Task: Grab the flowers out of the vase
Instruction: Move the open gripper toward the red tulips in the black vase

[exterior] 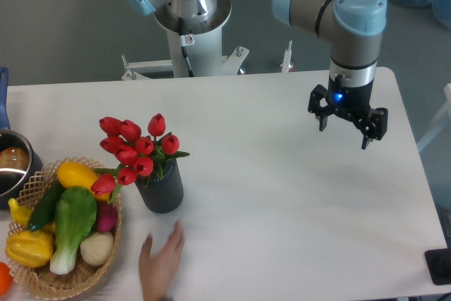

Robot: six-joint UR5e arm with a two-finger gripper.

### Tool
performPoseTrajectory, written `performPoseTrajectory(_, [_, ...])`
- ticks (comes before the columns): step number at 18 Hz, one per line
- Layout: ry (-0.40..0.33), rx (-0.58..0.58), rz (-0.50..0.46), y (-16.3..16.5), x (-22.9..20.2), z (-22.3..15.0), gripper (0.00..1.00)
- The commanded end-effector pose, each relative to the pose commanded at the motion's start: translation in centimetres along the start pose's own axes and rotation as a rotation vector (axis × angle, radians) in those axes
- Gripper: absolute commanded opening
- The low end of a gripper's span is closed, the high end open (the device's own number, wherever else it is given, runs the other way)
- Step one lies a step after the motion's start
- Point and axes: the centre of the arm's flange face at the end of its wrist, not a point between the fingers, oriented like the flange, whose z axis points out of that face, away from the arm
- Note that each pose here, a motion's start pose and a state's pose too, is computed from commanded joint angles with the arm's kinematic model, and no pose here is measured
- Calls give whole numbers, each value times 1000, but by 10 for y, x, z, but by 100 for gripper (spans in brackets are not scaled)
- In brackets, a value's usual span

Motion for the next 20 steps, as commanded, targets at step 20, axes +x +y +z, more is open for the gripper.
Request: performPoseTrajectory(20, [94,146,-35,-46,50,21,100])
